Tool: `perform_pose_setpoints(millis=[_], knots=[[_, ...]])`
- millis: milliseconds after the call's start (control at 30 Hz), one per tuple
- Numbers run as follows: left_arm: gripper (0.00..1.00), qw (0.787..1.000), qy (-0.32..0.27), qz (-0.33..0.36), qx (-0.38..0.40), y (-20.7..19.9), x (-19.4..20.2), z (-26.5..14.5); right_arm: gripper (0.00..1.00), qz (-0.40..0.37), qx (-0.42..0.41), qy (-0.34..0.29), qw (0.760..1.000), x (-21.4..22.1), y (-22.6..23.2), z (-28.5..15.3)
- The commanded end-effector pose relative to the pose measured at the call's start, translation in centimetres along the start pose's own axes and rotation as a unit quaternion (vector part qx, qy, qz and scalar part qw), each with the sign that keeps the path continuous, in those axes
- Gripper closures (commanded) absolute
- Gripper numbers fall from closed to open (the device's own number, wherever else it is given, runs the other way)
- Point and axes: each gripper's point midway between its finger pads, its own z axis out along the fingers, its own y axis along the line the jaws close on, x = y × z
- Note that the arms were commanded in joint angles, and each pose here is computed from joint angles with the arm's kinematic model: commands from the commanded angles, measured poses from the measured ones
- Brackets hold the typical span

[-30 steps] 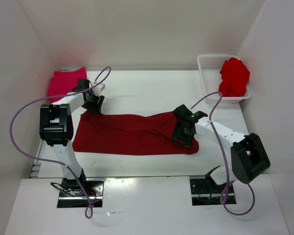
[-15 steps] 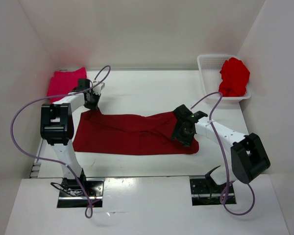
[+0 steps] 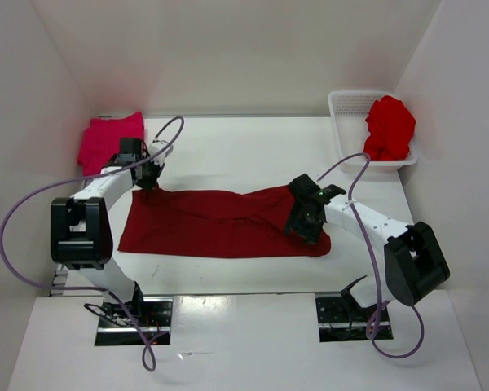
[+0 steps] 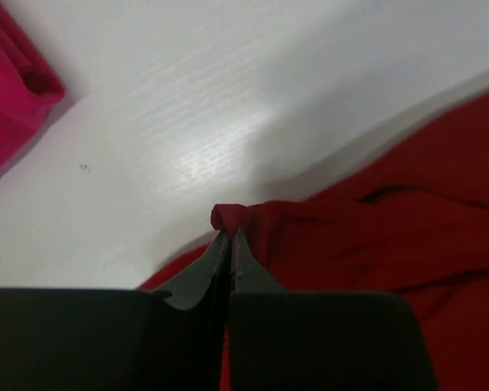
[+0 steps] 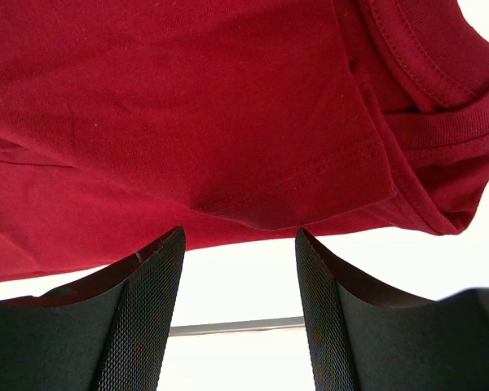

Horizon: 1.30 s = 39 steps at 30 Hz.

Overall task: Fold and stack the t-shirts
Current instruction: Fold the other side of the tshirt into a rectangle

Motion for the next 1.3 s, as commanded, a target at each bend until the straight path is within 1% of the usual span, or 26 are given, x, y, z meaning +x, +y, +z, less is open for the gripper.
perform_pose_setpoints(millis=[0,67,100,200,300,333,467,533,567,667,800,867,967,1000,1067,1133,1200,1267], knots=[[1.00,0.996,-0.012,0.079,0.033,-1.7,1.0,-1.7,0.38,0.008,-0.011,-0.019,1.000,-0.9,0.4,-0.4],[0.99,0.994,-0.012,0.100,0.040,-2.2,1.7,-2.3,0.38,0.008,-0.011,-0.019,1.000,-0.9,0.4,-0.4],[0.99,0.994,-0.001,0.104,0.047,-2.6,2.8,-2.0,0.38,0.008,-0.011,-0.019,1.000,-0.9,0.4,-0.4],[0.96,0.991,0.012,0.123,0.055,-3.0,4.1,-2.0,0.38,0.008,-0.011,-0.019,1.000,-0.9,0.4,-0.4],[0.95,0.990,0.025,0.122,0.061,-3.3,5.5,-2.2,0.38,0.008,-0.012,-0.019,1.000,-0.7,0.2,-0.5],[0.95,0.990,0.012,0.124,0.065,-3.3,5.1,-2.5,0.38,0.008,-0.012,-0.019,1.000,-0.7,0.2,-0.5],[0.94,0.991,-0.006,0.118,0.057,-2.6,4.5,-3.7,0.38,0.009,-0.015,-0.022,1.000,-0.8,0.3,-0.7],[0.89,0.991,-0.023,0.122,0.053,-2.6,3.6,-4.5,0.38,0.009,-0.015,-0.022,1.000,-0.8,0.3,-0.7],[0.89,0.992,-0.027,0.117,0.051,-2.6,3.4,-4.7,0.38,0.009,-0.015,-0.022,1.000,-0.8,0.3,-0.7],[0.83,0.992,-0.029,0.111,0.055,-2.9,3.3,-5.3,0.38,0.009,-0.015,-0.022,1.000,-0.8,0.3,-0.7],[0.77,0.992,-0.028,0.105,0.061,-3.4,3.6,-5.4,0.38,0.009,-0.015,-0.022,1.000,-0.8,0.3,-0.7],[0.77,0.992,-0.030,0.105,0.065,-3.6,3.6,-5.7,0.38,0.009,-0.015,-0.022,1.000,-0.8,0.3,-0.7],[0.82,0.991,-0.014,0.109,0.081,-4.3,4.9,-5.5,0.38,0.009,-0.015,-0.022,1.000,-0.8,0.3,-0.7],[0.82,0.991,-0.014,0.109,0.081,-4.3,4.9,-5.5,0.38,0.009,-0.015,-0.022,1.000,-0.8,0.3,-0.7],[0.84,0.990,-0.009,0.116,0.082,-4.3,5.3,-6.2,0.38,0.009,-0.015,-0.022,1.000,-0.8,0.3,-0.7],[0.84,0.988,-0.006,0.119,0.098,-4.8,5.8,-7.2,0.38,0.009,-0.015,-0.022,1.000,-0.8,0.3,-0.7],[0.84,0.982,-0.002,0.148,0.117,-5.5,6.4,-8.0,0.38,0.009,-0.015,-0.022,1.000,-0.8,0.3,-0.7],[0.84,0.979,0.004,0.169,0.116,-5.3,6.7,-8.0,0.38,0.009,-0.015,-0.022,1.000,-0.8,0.3,-0.7]])
